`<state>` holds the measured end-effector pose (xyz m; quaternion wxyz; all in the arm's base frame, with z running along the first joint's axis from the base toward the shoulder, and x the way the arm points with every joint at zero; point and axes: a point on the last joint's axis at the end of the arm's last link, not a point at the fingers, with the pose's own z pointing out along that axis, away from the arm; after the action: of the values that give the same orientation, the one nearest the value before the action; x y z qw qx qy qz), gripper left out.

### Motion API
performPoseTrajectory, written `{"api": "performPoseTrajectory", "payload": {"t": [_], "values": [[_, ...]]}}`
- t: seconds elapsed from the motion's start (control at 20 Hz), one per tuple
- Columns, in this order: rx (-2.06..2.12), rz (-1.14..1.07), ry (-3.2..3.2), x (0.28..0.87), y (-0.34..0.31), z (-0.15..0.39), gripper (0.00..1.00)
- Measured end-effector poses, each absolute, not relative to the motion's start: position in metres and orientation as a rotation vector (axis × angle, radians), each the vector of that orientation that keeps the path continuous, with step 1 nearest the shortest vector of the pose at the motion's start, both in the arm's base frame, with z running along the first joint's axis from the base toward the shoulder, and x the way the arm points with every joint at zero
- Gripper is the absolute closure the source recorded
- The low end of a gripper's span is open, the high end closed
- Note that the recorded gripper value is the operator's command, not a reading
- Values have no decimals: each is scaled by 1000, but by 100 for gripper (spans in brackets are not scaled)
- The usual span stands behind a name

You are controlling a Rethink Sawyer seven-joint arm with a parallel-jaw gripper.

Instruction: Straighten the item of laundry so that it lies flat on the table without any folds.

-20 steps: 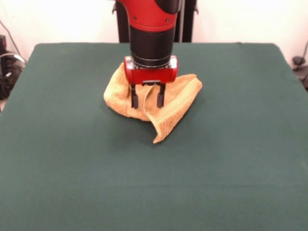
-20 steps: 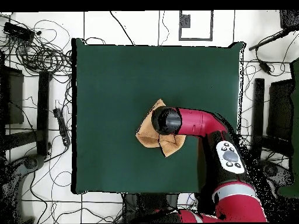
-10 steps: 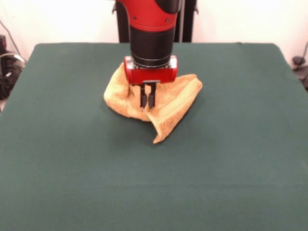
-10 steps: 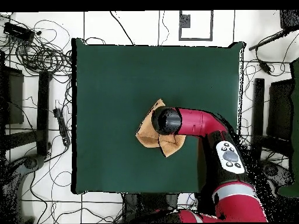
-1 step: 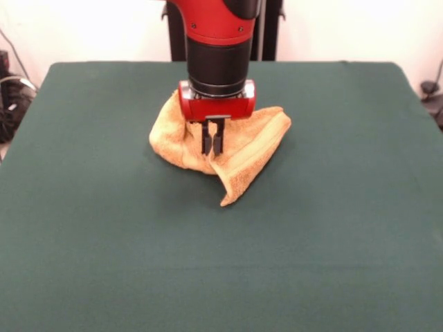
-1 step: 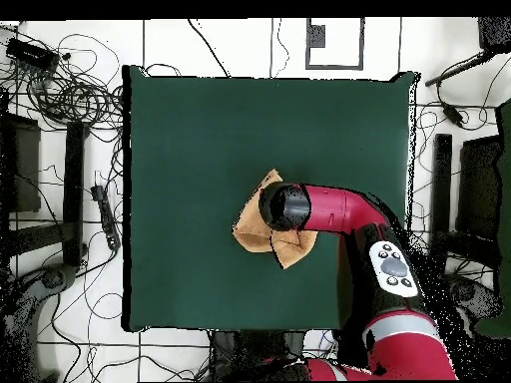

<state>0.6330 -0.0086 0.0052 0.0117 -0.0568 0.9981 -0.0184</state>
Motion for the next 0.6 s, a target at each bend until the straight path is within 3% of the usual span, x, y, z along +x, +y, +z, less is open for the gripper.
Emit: {"api": "performPoseTrajectory", "payload": {"t": [0.6], "values": [[-176, -64, 3111, 630, -9, 12, 100]]}}
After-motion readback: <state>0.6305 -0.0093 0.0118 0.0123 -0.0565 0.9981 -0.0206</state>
